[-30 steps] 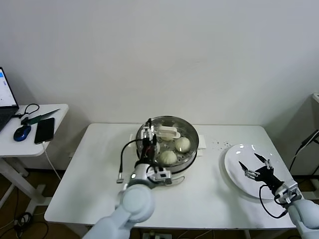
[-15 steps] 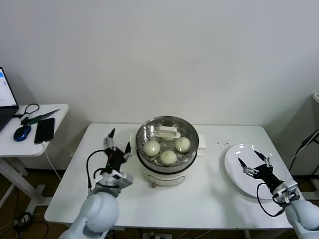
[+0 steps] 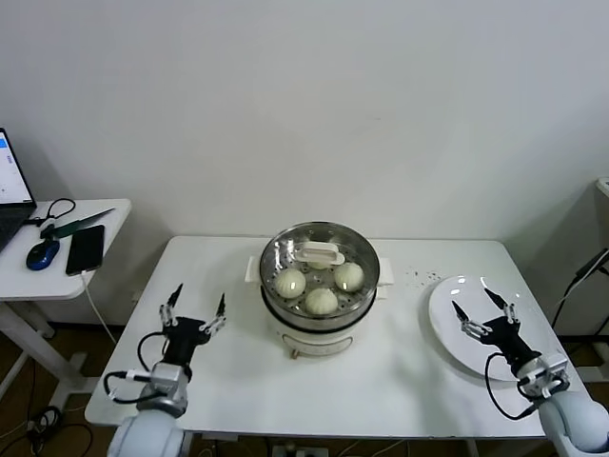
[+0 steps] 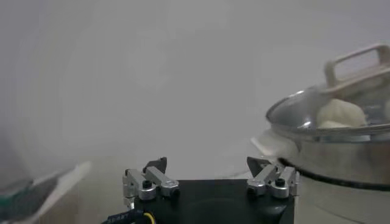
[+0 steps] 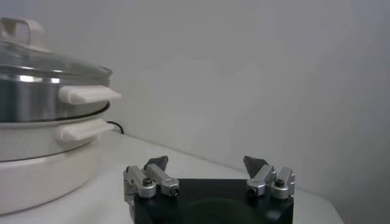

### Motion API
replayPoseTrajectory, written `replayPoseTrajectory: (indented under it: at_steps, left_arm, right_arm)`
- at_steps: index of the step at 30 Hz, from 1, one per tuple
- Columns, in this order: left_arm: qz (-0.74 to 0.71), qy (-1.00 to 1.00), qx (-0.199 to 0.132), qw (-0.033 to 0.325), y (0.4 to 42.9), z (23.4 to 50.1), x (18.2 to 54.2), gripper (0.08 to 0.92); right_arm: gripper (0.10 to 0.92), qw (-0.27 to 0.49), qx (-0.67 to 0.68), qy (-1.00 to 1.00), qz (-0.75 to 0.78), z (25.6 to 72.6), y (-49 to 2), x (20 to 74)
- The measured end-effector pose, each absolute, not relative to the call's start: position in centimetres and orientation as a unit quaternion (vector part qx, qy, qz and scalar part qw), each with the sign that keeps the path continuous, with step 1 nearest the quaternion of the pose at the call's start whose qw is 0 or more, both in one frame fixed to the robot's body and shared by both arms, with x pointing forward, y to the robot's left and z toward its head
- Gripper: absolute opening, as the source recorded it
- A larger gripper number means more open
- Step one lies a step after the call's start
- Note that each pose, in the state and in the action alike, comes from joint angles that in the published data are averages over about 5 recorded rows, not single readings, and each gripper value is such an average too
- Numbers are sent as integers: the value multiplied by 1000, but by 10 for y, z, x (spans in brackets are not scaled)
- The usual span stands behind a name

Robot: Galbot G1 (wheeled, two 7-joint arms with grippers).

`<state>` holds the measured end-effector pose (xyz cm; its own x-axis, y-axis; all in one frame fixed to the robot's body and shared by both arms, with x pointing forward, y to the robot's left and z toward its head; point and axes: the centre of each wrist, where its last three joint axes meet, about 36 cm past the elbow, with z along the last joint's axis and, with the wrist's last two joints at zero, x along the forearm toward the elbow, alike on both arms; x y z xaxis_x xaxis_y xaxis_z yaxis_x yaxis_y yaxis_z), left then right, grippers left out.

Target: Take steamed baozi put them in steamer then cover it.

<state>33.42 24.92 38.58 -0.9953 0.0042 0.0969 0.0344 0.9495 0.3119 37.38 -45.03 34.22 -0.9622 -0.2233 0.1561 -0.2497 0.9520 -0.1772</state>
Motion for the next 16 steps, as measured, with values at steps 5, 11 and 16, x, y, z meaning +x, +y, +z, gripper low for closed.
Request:
replayPoseTrajectory:
  at_steps: [5, 11, 16]
  left_arm:
    - [-119, -992, 19, 48, 260, 374, 319, 823]
    - [-96, -994, 35, 43, 267, 367, 308, 823]
    - [-88, -994, 41, 41, 270, 365, 303, 823]
  right_arm:
    - [823, 63, 113, -988, 82, 342, -446, 367]
    - [823, 61, 109, -990, 69, 340, -442, 361]
    - [823, 63, 106, -990, 64, 339, -440, 358]
